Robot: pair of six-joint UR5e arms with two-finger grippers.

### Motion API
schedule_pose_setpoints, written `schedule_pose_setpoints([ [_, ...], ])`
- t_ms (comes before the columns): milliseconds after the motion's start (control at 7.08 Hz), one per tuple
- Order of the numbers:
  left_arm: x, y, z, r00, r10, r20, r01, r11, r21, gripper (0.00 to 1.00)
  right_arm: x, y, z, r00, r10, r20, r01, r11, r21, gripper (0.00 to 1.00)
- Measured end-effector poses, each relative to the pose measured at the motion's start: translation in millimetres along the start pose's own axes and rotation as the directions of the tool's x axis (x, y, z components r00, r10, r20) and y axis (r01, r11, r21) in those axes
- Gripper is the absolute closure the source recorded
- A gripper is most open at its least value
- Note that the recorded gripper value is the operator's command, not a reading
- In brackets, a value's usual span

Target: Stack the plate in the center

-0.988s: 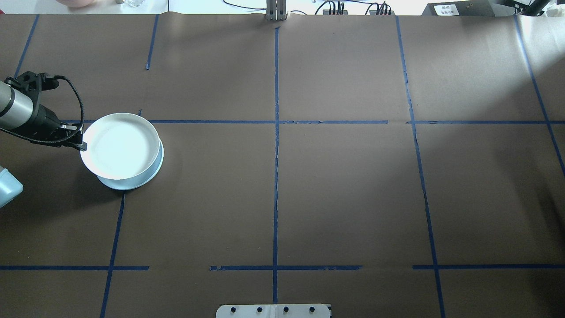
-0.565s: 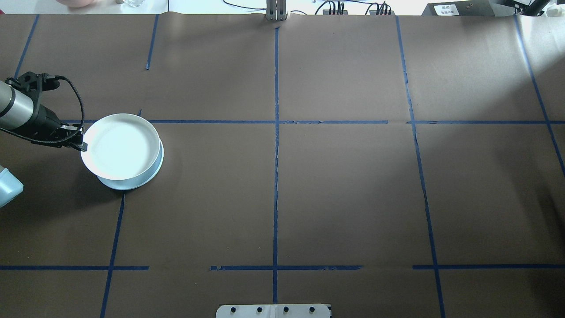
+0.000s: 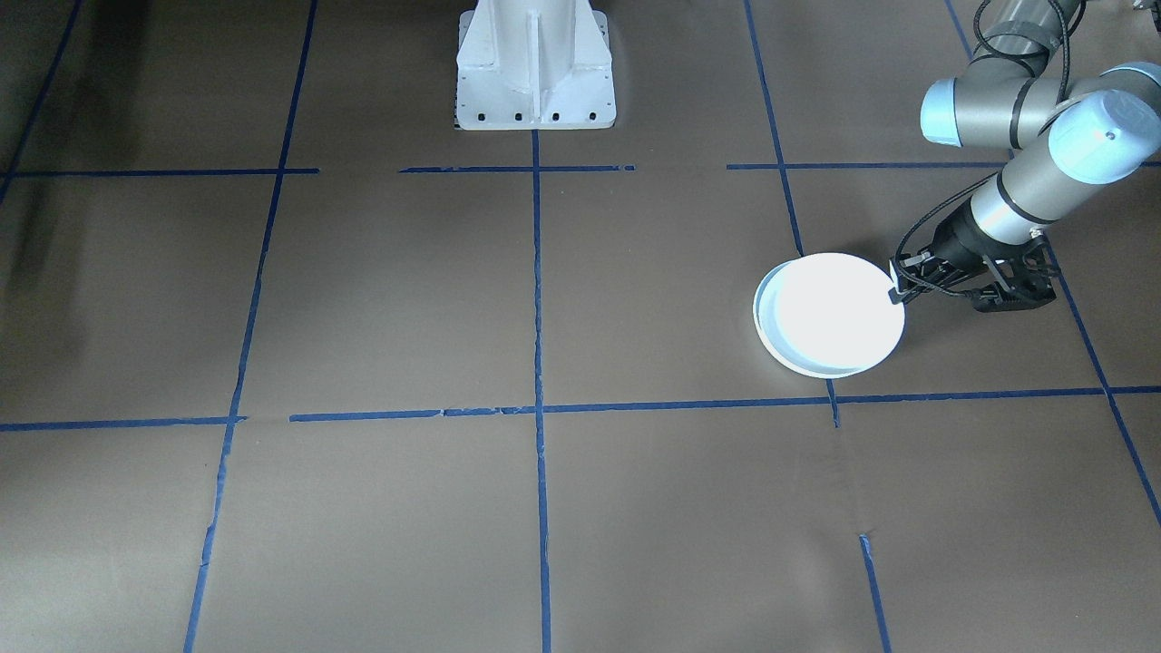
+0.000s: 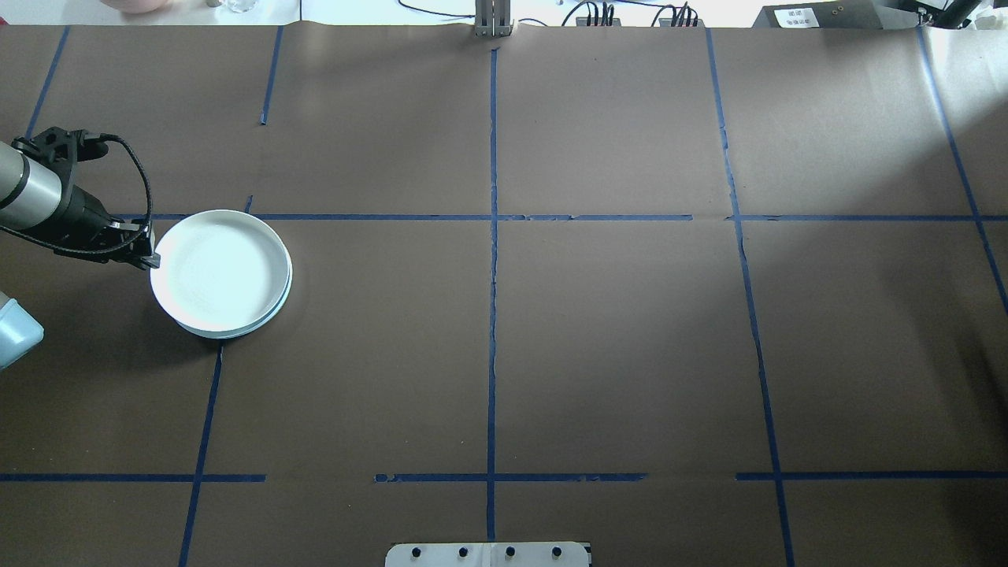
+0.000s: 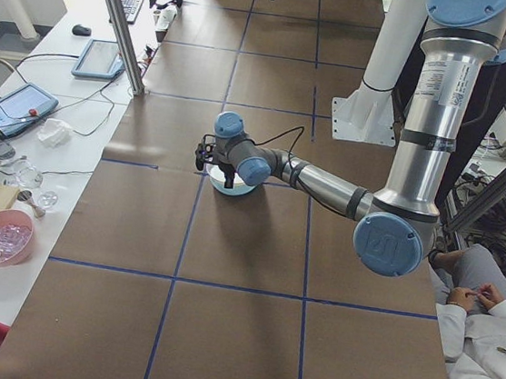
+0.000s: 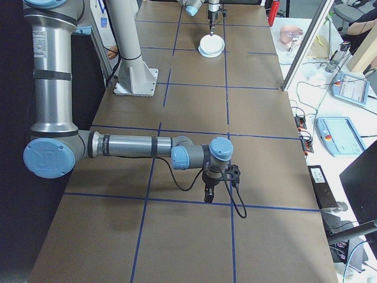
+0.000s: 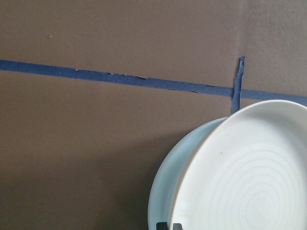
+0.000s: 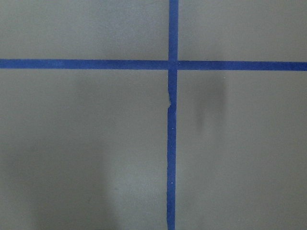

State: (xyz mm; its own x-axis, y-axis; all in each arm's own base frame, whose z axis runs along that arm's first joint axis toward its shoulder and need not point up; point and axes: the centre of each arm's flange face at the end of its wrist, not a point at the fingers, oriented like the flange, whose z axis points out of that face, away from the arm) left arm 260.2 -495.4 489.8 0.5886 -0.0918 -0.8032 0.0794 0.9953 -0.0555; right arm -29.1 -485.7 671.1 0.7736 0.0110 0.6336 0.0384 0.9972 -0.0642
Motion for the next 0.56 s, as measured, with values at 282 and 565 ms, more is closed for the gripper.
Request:
schedule_pose_setpoints([
  [282, 0.1, -0.1, 0.1, 1.0, 0.003, 0.0, -0.003, 1.0, 0.0, 0.56, 0.1, 0.0, 0.1, 1.0, 0.0, 0.0, 0.0, 1.0, 0.0, 0.0],
  [565, -1.1, 0.0, -3.5, 1.0, 0.006, -0.004, -0.006, 1.0, 0.002, 0.53, 0.1, 0.0, 0.2, 1.0, 0.0, 0.0, 0.0, 1.0, 0.0, 0.0],
])
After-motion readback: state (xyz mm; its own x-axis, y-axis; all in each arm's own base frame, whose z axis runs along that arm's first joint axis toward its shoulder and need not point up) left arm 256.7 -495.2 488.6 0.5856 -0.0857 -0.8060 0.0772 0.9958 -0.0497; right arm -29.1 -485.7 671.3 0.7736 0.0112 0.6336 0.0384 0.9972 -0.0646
